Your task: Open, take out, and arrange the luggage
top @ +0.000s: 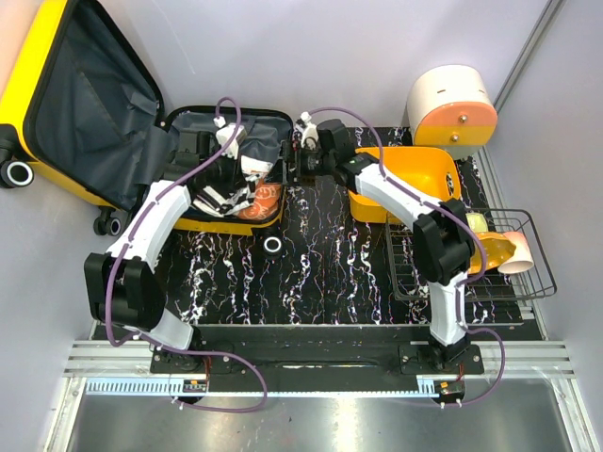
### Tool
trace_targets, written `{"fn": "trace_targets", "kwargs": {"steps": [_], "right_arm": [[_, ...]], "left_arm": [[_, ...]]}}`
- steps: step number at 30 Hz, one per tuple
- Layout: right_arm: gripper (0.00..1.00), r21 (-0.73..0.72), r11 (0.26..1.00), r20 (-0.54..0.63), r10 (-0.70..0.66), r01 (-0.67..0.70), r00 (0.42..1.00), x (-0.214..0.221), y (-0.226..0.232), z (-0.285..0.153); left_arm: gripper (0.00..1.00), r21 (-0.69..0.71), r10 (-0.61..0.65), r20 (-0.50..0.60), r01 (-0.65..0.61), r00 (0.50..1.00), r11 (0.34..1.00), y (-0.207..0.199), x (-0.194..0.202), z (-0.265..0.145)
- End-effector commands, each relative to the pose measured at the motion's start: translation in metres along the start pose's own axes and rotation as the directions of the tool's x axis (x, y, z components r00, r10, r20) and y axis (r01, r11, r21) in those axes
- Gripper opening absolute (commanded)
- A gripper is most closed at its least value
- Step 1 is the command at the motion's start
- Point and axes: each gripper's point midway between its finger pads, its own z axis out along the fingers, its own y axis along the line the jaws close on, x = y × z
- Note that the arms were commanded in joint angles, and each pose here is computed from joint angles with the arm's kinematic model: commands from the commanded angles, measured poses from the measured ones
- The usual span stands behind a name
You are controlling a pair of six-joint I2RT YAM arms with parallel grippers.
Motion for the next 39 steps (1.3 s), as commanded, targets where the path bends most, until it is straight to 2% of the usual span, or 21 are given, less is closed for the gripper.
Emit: {"fn": "trace_targets", "kwargs": {"steps": [1,5,10,17,32,39], "right_arm": [[0.93,-0.114,0.993,0.029,0.014,-0.01,0.999,-0.013,0.032,0.019],[0.92,-0.155,0.988,0.015,-0.013,0.015,1.0,-0.005,0.046,0.037],[0.93,-0.115,0.993,-0.008,-0.026,0.025,1.0,0.015,0.043,0.06],[0.91,-0.104,0.995,0.114,0.015,-0.003,0.993,0.004,0.043,0.081],[0.89,-0.022,0.985,0.189,0.17,-0.169,0.967,0.01,0.017,0.119],[0.88,-0.165,0.97,0.247,0.215,-0.178,0.945,-0.008,0.044,0.115]], "left_arm": [[0.0,0.083,-0.03,0.091,0.022,0.995,0.996,-0.009,-0.026,-0.017],[0.0,0.121,-0.099,0.12,0.084,0.988,0.989,-0.005,-0.032,-0.022],[0.0,0.133,-0.107,0.139,0.088,0.984,0.987,0.001,-0.041,-0.025],[0.0,0.154,-0.135,0.157,0.111,0.978,0.982,-0.003,-0.05,-0.028],[0.0,0.2,-0.234,0.177,0.198,0.956,0.96,-0.005,-0.056,-0.025],[0.0,0.199,-0.267,0.174,0.232,0.948,0.952,-0.003,-0.053,-0.019]]}}
